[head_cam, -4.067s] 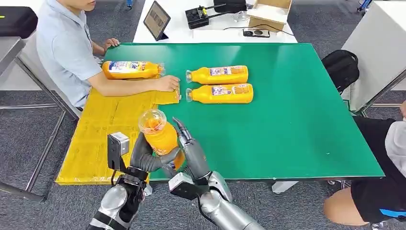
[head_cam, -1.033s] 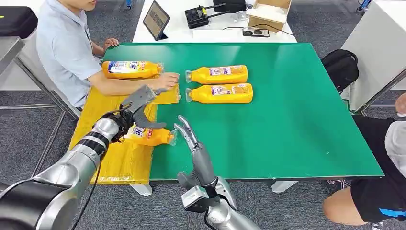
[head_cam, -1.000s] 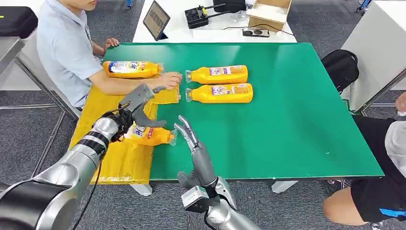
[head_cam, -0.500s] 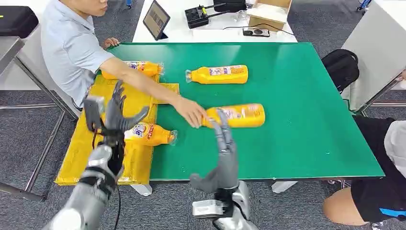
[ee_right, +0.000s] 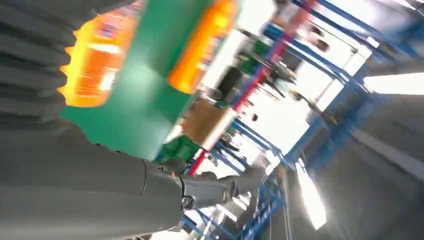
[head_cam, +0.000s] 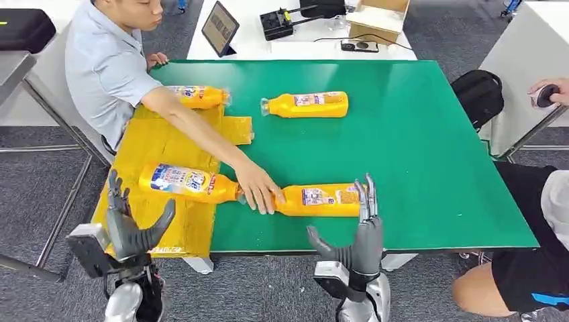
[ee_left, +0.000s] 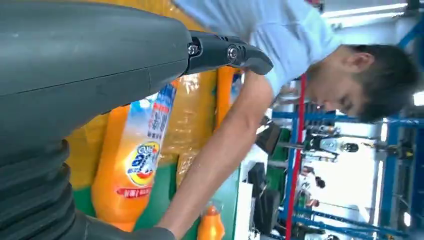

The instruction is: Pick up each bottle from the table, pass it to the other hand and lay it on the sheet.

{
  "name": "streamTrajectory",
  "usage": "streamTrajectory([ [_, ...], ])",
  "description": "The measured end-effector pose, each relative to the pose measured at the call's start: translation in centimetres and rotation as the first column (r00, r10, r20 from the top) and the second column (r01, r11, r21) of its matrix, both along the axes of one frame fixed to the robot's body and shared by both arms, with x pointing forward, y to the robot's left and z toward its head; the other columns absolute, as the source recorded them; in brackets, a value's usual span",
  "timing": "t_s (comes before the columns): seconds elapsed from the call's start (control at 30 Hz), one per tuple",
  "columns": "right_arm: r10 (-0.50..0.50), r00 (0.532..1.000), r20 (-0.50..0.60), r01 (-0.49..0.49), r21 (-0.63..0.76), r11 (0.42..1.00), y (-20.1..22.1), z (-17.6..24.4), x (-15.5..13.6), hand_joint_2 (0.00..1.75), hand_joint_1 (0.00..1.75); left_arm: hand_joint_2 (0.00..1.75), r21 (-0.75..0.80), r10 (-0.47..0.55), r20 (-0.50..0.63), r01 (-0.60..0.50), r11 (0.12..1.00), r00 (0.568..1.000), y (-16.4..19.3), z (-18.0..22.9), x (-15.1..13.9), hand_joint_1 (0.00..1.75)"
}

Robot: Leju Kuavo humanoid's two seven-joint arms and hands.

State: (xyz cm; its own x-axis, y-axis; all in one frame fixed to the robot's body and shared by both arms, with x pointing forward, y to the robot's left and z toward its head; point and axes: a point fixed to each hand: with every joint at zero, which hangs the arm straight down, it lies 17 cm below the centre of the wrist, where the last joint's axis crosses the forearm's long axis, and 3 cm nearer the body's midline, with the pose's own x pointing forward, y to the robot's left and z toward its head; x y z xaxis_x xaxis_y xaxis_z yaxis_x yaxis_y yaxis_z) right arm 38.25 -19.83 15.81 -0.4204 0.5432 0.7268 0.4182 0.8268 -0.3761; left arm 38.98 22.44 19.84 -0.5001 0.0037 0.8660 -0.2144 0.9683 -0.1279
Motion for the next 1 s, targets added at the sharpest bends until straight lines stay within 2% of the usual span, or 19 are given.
streamTrajectory([
  [0.17, -0.019, 0.991, -0.13, 0.004, -0.112, 0.994, -1.2, -3.7, 3.7, 1.75, 0.0, 1.75, 0.117, 0.024, 0.022, -0.027, 0.993, 0.999, -1.5, 1.4, -0.9, 0.0],
  [0.27, -0.023, 0.983, -0.18, -0.005, -0.153, 0.988, -1.5, -5.0, 5.1, 1.75, 0.0, 1.75, 0.135, 0.031, 0.025, -0.034, 0.99, 0.999, -1.9, 1.8, -1.1, 0.0],
  [0.4, -0.026, 0.978, -0.207, -0.011, -0.176, 0.984, -1.8, -5.9, 5.8, 1.75, 0.0, 1.75, 0.139, 0.028, 0.031, -0.032, 0.99, 0.999, -2.2, 2.0, -1.1, 0.0],
  [0.53, -0.004, 0.954, -0.301, -0.058, -0.198, 0.979, -1.3, -7.8, 7.0, 1.75, 0.0, 1.75, 0.15, 0.038, 0.012, -0.04, 0.988, 0.999, -2.2, 1.8, -0.9, 0.0],
  [0.63, 0.001, 0.944, -0.329, -0.085, -0.242, 0.967, -0.6, -8.4, 8.0, 1.75, 0.0, 1.75, 0.17, 0.049, 0.018, -0.051, 0.984, 0.999, -2.3, 2.2, -0.7, 0.0],
  [0.87, -0.009, 0.887, -0.463, -0.135, -0.277, 0.951, 0.2, -11.1, 10.0, 1.75, 0.0, 1.75, 0.205, 0.034, 0.008, -0.035, 0.978, 0.999, -3.4, 2.1, 0.0, 0.0],
  [1.0, -0.033, 0.865, -0.5, -0.148, -0.317, 0.937, 0.2, -12.2, 10.2, 1.75, 0.0, 1.75, 0.224, 0.027, -0.009, -0.025, 0.974, 1.0, -3.8, 1.7, 0.2, 0.0],
])
